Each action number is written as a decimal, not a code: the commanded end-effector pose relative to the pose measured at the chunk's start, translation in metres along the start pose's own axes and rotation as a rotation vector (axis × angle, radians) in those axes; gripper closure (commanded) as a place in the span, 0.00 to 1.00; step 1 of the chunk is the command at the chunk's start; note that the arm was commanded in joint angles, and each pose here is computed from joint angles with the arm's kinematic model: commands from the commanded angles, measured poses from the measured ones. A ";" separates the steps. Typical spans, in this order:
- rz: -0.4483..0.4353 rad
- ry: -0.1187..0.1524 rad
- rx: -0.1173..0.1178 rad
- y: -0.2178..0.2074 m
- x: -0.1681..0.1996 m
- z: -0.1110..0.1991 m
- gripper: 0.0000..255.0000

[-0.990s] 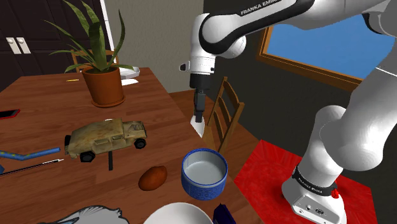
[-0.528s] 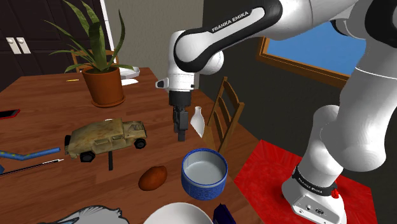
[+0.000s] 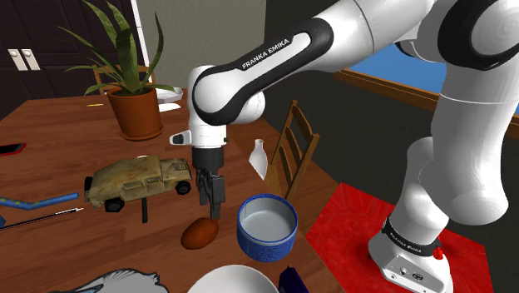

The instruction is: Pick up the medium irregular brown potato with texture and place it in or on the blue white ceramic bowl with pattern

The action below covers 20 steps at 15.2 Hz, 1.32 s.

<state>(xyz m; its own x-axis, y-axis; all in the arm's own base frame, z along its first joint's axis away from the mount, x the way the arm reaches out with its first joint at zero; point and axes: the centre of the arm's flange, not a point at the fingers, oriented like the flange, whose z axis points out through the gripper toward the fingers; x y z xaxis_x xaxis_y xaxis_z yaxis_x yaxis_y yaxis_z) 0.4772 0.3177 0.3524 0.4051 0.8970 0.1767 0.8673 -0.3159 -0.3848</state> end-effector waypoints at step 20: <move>-0.030 -0.002 0.008 -0.005 0.010 0.047 1.00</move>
<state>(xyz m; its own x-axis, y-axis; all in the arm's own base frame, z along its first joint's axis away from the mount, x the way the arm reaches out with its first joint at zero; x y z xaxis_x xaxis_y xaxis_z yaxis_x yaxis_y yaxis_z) 0.4634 0.3424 0.3134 0.3788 0.9064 0.1872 0.8767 -0.2865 -0.3864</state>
